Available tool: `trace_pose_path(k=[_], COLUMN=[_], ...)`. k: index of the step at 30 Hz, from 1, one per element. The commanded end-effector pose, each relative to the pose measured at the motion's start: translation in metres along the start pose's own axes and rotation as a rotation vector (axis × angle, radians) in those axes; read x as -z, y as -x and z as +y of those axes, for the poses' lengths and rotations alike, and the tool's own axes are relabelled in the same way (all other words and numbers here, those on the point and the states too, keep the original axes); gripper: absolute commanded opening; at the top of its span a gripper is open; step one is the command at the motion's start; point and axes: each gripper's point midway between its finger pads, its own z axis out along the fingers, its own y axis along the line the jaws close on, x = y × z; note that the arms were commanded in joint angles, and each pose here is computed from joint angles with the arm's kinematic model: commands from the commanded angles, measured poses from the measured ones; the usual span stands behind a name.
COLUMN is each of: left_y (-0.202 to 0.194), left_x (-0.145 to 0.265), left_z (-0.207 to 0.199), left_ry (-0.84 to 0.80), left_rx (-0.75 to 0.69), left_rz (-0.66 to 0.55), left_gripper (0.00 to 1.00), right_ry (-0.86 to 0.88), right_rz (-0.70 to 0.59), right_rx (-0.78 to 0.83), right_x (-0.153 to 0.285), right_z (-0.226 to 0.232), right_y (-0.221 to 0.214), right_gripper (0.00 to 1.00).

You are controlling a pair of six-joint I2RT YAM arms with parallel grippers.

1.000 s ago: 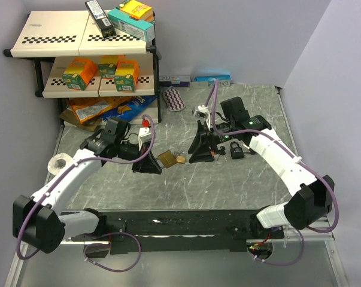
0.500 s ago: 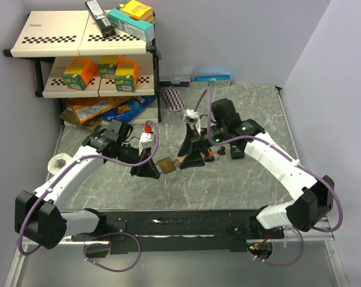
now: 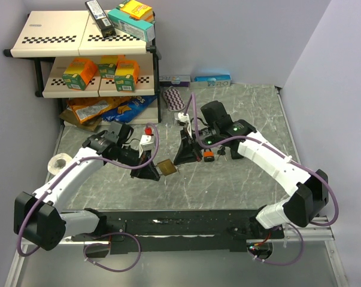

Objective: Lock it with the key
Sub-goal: Lock the lock.

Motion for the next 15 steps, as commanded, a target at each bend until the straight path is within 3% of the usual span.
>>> trace_pose_path(k=[1, 10, 15], left_y=[0.014, -0.017, -0.008], left_x=[0.006, 0.014, 0.024], left_z=[-0.009, 0.002, 0.018], left_ry=[-0.033, -0.004, 0.051], left_rx=[-0.103, -0.087, -0.06], left_rz=[-0.067, -0.006, -0.054], left_gripper=[0.01, 0.01, 0.01], right_ry=[-0.008, -0.105, -0.305], right_rz=[-0.039, -0.112, -0.145], right_rx=[0.035, -0.02, -0.116], right_x=[0.017, 0.061, 0.06], right_z=[0.002, -0.027, -0.071], right_y=[0.011, 0.016, 0.008], right_gripper=[0.0, 0.0, 0.0])
